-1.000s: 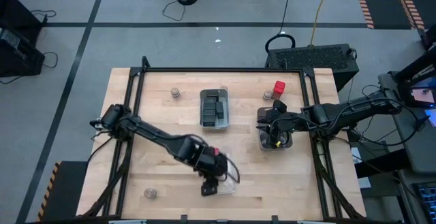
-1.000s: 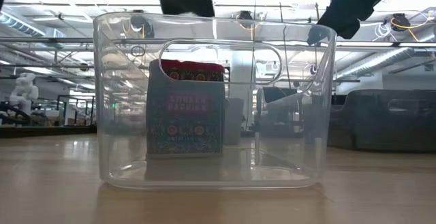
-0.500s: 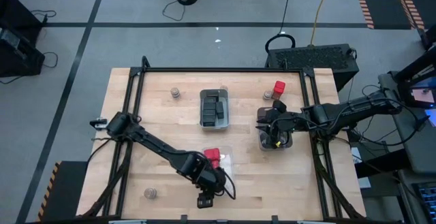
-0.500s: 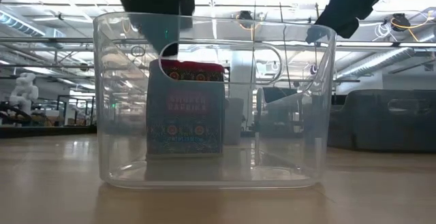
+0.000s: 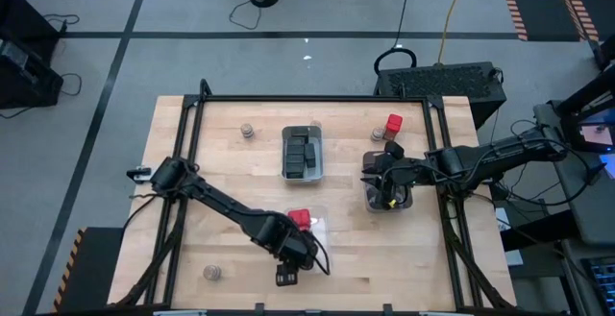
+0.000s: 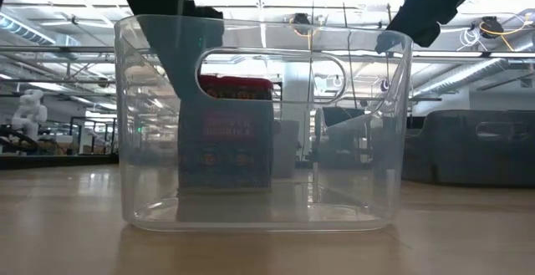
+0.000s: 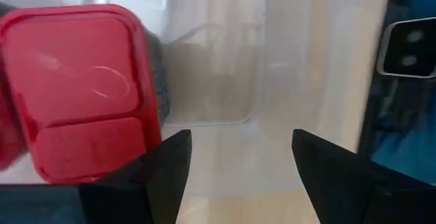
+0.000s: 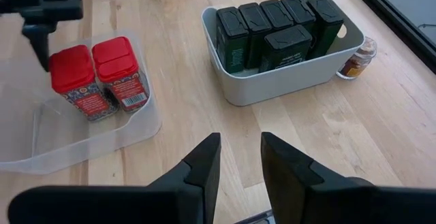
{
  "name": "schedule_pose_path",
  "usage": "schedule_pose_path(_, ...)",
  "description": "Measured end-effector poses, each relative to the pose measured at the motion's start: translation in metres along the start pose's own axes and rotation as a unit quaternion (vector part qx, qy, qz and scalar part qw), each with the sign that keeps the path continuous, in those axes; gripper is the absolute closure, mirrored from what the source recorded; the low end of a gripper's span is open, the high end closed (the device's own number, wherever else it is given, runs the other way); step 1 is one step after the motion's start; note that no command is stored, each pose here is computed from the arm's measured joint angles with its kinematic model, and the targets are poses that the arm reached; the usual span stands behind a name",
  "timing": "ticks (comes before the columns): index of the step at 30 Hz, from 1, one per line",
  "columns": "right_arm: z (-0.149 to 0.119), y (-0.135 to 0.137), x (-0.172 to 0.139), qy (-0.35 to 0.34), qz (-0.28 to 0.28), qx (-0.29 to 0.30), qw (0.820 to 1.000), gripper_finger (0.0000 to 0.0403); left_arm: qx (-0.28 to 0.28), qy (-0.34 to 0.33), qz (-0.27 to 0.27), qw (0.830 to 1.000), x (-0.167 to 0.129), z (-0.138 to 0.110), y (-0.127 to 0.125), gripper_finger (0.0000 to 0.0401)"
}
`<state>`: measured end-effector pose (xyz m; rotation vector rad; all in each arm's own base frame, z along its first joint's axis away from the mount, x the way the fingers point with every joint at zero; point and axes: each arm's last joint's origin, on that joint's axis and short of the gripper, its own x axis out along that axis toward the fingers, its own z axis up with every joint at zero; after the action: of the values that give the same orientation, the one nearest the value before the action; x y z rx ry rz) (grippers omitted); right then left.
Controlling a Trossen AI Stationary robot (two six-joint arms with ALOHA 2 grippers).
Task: Sort spices by type
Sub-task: Put the red spice can into the transparent bin
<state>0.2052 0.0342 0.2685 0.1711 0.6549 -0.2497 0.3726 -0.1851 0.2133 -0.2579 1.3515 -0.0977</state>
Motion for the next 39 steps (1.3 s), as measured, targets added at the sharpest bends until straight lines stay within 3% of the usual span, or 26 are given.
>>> schedule_pose_path(7, 0.000, 0.000, 0.000, 0.000, 0.000, 0.000, 1.000, 0.0314, -0.005, -0.003, 0.013, 1.000, -0.001, 0.003, 0.006, 0.0141)
schedule_pose_path(11, 0.000, 0.000, 0.000, 0.000, 0.000, 0.000, 1.000, 0.0314, 0.000, 0.001, -0.024, 1.000, -0.008, 0.002, 0.003, 0.0141)
schedule_pose_path(17, 0.000, 0.000, 0.000, 0.000, 0.000, 0.000, 1.000, 0.0314, 0.010, -0.065, -0.079, 0.995, -0.051, 0.005, -0.003, 0.0141)
schedule_pose_path(20, 0.000, 0.000, 0.000, 0.001, 0.000, 0.000, 1.000, 0.0314, 0.007, -0.117, -0.080, 0.990, -0.083, 0.004, 0.001, 0.0141)
schedule_pose_path(24, 0.000, -0.001, 0.000, -0.006, -0.019, 0.009, 1.000, 0.0314, -0.021, -0.193, -0.038, 0.980, -0.124, 0.001, 0.016, 0.0141)
schedule_pose_path(30, 0.008, -0.022, 0.003, -0.050, -0.149, 0.056, 0.986, 0.0314, -0.059, -0.215, 0.081, 0.971, -0.165, -0.014, 0.057, 0.0141)
schedule_pose_path(34, 0.029, -0.043, -0.002, -0.064, -0.178, 0.072, 0.979, 0.0314, -0.078, -0.210, 0.147, 0.963, -0.187, -0.030, 0.082, 0.0141)
schedule_pose_path(39, 0.065, -0.071, -0.022, -0.090, -0.197, 0.117, 0.969, 0.0306, -0.100, -0.225, 0.175, 0.953, -0.201, -0.057, 0.110, 0.0141)
